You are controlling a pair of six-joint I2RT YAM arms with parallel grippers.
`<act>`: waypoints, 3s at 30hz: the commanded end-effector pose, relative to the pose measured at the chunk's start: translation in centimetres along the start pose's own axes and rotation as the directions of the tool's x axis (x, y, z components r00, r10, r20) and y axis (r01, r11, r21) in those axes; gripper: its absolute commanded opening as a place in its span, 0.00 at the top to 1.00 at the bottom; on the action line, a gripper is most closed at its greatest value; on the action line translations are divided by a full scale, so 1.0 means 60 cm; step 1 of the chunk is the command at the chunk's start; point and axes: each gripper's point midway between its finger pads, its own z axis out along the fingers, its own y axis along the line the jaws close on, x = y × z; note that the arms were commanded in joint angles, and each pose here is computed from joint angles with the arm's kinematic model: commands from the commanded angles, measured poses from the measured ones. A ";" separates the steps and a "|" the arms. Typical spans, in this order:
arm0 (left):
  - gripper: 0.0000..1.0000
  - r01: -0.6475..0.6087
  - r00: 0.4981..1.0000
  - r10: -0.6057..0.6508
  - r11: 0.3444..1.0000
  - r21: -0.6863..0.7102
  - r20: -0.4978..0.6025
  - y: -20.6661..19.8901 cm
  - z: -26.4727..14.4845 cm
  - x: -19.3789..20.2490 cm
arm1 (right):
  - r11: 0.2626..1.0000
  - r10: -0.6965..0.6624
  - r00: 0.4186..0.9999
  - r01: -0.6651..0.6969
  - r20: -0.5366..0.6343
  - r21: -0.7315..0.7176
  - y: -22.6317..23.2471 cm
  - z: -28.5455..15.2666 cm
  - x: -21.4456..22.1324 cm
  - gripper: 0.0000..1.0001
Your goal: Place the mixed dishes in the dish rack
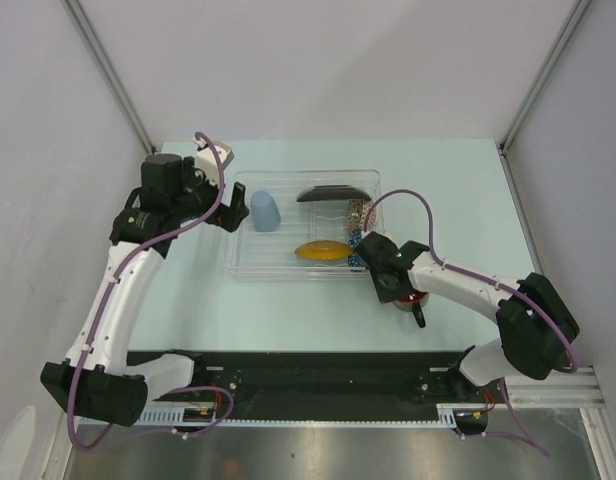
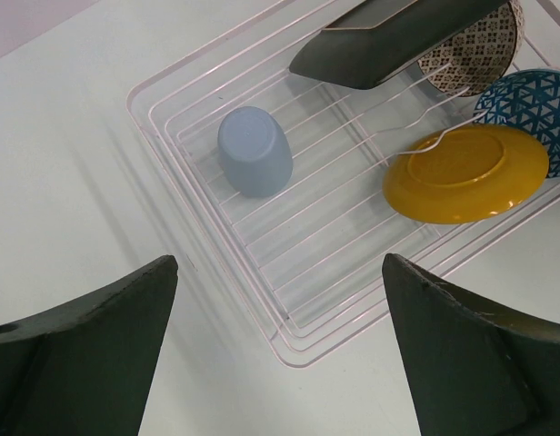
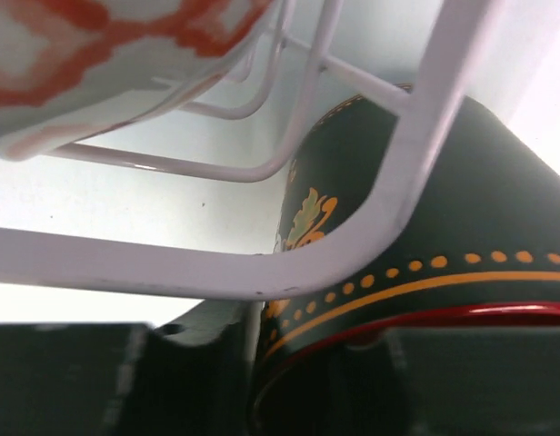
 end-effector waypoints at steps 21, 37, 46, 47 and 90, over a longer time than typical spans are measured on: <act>0.00 0.135 0.980 -0.167 0.957 0.255 0.109 -0.090 -0.075 -0.066 | 0.747 0.180 0.927 0.088 0.328 -0.659 0.099 -0.368 -0.105 1.00; 0.01 0.109 0.896 -0.389 0.658 0.745 0.213 -0.250 -0.252 -0.187 | 0.268 0.717 0.225 0.785 0.659 -0.559 0.143 -0.796 -0.233 1.00; 0.00 0.082 0.893 -0.387 0.642 0.762 0.230 -0.271 -0.285 -0.183 | 0.032 0.910 0.191 0.852 0.368 -0.522 0.138 -0.817 -0.300 1.00; 0.00 0.075 0.892 -0.384 0.646 0.759 0.238 -0.272 -0.287 -0.181 | 0.029 0.915 0.194 0.843 0.353 -0.537 0.139 -0.800 -0.316 1.00; 0.01 0.319 0.807 -0.579 0.592 0.740 0.116 -0.249 -0.127 -0.155 | -0.160 0.978 0.207 0.845 0.036 -0.511 0.143 -0.841 -0.357 1.00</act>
